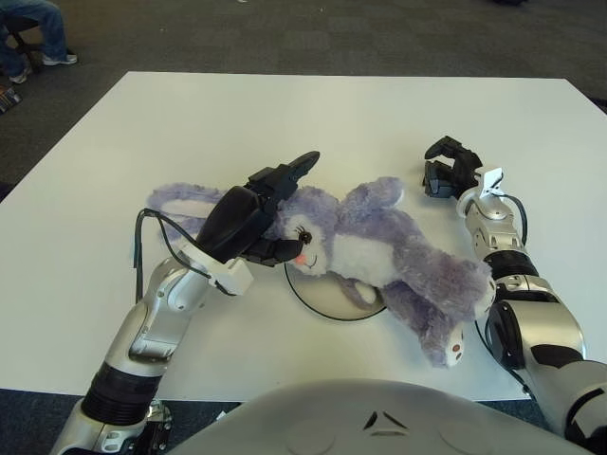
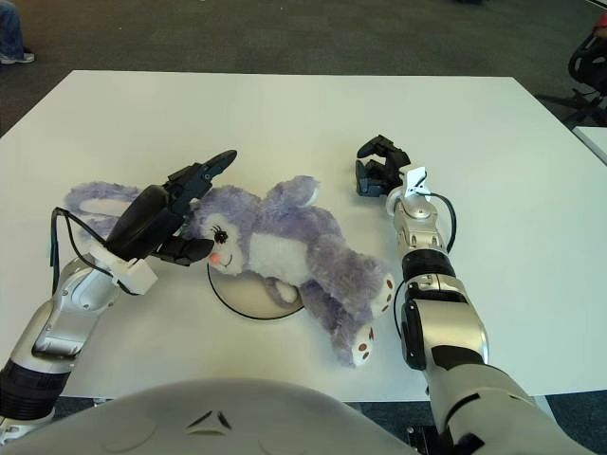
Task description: Put the doll into the plate.
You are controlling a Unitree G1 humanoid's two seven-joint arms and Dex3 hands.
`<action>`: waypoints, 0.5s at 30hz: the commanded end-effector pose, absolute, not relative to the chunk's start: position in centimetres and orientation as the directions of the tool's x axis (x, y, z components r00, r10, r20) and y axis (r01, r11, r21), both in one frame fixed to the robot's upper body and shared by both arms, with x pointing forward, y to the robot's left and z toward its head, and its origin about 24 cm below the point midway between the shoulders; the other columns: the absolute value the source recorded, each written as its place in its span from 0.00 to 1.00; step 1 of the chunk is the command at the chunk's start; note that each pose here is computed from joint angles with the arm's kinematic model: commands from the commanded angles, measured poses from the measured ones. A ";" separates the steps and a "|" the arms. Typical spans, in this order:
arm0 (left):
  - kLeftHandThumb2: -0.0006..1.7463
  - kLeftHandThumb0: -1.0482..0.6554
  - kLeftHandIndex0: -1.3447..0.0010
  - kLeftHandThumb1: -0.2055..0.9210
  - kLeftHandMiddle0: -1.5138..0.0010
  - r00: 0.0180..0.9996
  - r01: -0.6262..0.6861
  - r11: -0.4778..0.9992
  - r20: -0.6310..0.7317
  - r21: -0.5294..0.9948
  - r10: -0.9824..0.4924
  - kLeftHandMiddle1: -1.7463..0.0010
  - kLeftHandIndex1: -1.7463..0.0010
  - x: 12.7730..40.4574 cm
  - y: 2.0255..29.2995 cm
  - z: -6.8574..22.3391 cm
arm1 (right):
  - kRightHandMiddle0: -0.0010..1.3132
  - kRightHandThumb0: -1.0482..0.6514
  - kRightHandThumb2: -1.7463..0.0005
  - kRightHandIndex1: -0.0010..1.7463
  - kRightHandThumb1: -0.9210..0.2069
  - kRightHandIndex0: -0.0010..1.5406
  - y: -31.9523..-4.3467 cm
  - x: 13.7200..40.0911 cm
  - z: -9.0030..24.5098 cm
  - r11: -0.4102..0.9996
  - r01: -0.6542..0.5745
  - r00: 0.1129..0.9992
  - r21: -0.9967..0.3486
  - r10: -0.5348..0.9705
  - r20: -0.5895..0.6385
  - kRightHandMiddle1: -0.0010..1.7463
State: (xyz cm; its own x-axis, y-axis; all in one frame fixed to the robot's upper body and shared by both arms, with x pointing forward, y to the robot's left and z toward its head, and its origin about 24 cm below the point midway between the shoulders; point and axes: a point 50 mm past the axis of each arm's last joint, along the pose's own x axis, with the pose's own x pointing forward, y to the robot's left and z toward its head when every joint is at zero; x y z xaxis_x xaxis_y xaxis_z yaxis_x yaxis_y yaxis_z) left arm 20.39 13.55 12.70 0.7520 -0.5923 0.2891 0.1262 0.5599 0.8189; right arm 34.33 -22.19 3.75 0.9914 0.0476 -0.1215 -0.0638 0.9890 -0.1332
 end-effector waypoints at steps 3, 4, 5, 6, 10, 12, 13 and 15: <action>0.49 0.00 1.00 1.00 0.76 0.764 0.122 0.494 0.237 0.861 -0.600 0.95 0.77 20.4 13.9 13.3 | 0.35 0.61 0.20 0.95 0.62 0.46 -22.4 32.5 0.3 0.988 -0.079 0.959 -0.133 0.039 -0.280 1.00; 0.50 0.00 1.00 1.00 0.77 0.766 0.120 0.490 0.234 0.863 -0.599 0.95 0.77 20.3 13.9 13.4 | 0.35 0.61 0.20 0.94 0.62 0.47 -22.4 32.5 0.3 0.988 -0.079 0.959 -0.133 0.039 -0.280 1.00; 0.50 0.00 1.00 1.00 0.77 0.769 0.118 0.490 0.233 0.864 -0.596 0.96 0.77 20.3 13.9 13.4 | 0.35 0.61 0.21 0.93 0.62 0.47 -22.4 32.5 0.3 0.988 -0.080 0.959 -0.133 0.040 -0.279 1.00; 0.51 0.00 1.00 1.00 0.77 0.771 0.117 0.490 0.232 0.864 -0.593 0.96 0.76 20.3 13.9 13.5 | 0.35 0.61 0.21 0.92 0.62 0.48 -22.4 32.5 0.3 0.988 -0.080 0.960 -0.133 0.040 -0.279 1.00; 0.55 0.00 1.00 1.00 0.79 0.777 0.093 0.508 0.256 0.857 -0.575 0.97 0.74 20.2 13.9 13.6 | 0.35 0.61 0.22 0.90 0.61 0.48 -22.4 32.5 0.3 0.988 -0.081 0.960 -0.132 0.042 -0.278 1.00; 0.57 0.00 1.00 1.00 0.80 0.764 0.051 0.538 0.314 0.841 -0.563 0.98 0.72 20.2 13.9 13.8 | 0.36 0.61 0.22 0.90 0.61 0.48 -22.4 32.5 0.3 0.988 -0.081 0.960 -0.128 0.043 -0.277 1.00; 0.58 0.00 1.00 1.00 0.79 0.757 0.033 0.551 0.339 0.834 -0.558 0.98 0.70 20.1 13.9 13.9 | 0.36 0.61 0.21 0.92 0.62 0.47 -22.4 32.6 0.3 0.989 -0.082 0.960 -0.127 0.044 -0.277 1.00; 0.60 0.00 1.00 1.00 0.79 0.744 0.005 0.585 0.388 0.811 -0.544 0.98 0.66 20.3 13.8 14.0 | 0.36 0.61 0.20 0.94 0.62 0.46 -22.4 32.6 0.3 0.989 -0.081 0.960 -0.125 0.044 -0.277 1.00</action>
State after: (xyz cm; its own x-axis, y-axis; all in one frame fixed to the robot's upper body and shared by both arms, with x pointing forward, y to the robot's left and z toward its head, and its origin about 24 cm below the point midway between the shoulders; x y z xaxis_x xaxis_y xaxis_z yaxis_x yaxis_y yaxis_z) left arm 20.17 13.78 13.61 0.7621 -0.5669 0.3127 0.0641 0.5467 0.8349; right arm 34.33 -22.22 3.75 0.9915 0.0467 -0.1215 -0.0628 0.9892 -0.1322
